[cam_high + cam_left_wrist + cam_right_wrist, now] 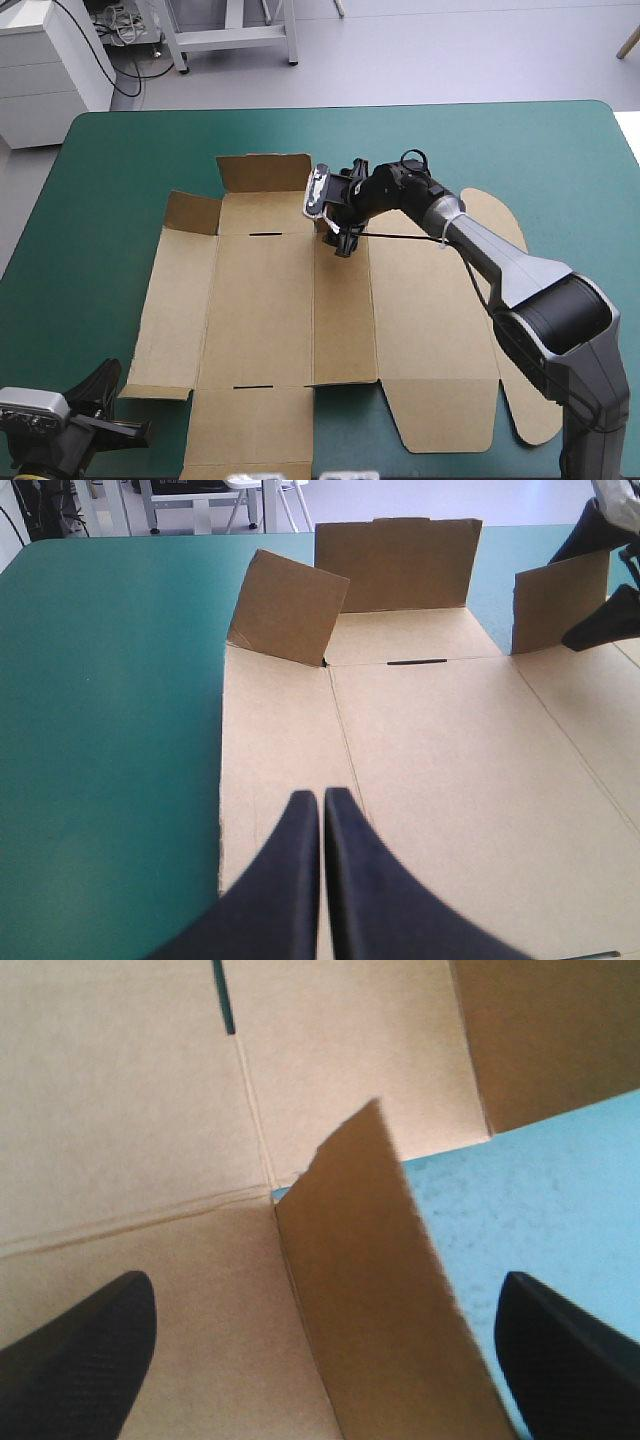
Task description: Fold the box
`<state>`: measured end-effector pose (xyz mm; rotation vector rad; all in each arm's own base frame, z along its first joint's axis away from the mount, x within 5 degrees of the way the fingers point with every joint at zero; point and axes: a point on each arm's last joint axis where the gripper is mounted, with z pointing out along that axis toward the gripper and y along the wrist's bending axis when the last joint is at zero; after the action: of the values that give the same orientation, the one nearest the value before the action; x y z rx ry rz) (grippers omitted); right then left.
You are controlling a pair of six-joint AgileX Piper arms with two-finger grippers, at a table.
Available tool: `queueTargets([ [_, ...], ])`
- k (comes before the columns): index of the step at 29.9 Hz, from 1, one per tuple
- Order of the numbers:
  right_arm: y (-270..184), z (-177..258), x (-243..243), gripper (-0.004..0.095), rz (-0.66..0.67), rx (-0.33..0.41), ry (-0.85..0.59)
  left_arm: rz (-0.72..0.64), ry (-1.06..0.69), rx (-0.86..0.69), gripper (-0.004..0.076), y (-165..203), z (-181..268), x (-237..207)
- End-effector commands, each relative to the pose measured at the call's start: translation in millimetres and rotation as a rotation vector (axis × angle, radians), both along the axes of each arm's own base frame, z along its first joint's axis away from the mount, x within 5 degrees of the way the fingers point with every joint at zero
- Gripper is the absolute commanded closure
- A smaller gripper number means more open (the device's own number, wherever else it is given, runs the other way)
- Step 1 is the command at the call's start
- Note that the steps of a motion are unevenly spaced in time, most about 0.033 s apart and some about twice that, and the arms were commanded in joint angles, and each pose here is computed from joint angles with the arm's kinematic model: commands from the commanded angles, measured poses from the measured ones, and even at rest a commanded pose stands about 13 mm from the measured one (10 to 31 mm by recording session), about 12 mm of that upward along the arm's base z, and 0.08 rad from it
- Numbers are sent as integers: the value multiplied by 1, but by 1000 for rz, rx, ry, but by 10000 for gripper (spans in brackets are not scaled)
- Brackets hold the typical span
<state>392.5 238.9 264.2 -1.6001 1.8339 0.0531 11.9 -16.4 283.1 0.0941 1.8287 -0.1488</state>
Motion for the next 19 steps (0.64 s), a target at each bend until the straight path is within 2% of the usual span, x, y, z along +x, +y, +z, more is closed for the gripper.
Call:
queueTargets([
  [1,-9,65,-12,23,-152,186,-60,3,-70,-25,731,0,13,3],
  [3,-14,76,-17,29,-222,218,-44,3,-70,-25,732,0,13,3],
  [5,-20,86,-22,76,-281,229,-40,3,-70,-25,731,0,13,3],
  [8,-29,98,-28,272,-366,239,-34,3,-70,-25,732,0,13,3],
  [11,-38,106,-32,644,-473,254,-25,4,-70,-23,731,0,13,3],
  [13,-44,110,-34,935,-569,285,-9,4,-70,-23,731,0,13,3],
  [15,-49,113,-35,905,-652,310,1,4,-70,-23,731,0,13,3],
  [19,-58,120,-39,908,-742,325,-15,15,-71,-2,731,2,13,3],
])
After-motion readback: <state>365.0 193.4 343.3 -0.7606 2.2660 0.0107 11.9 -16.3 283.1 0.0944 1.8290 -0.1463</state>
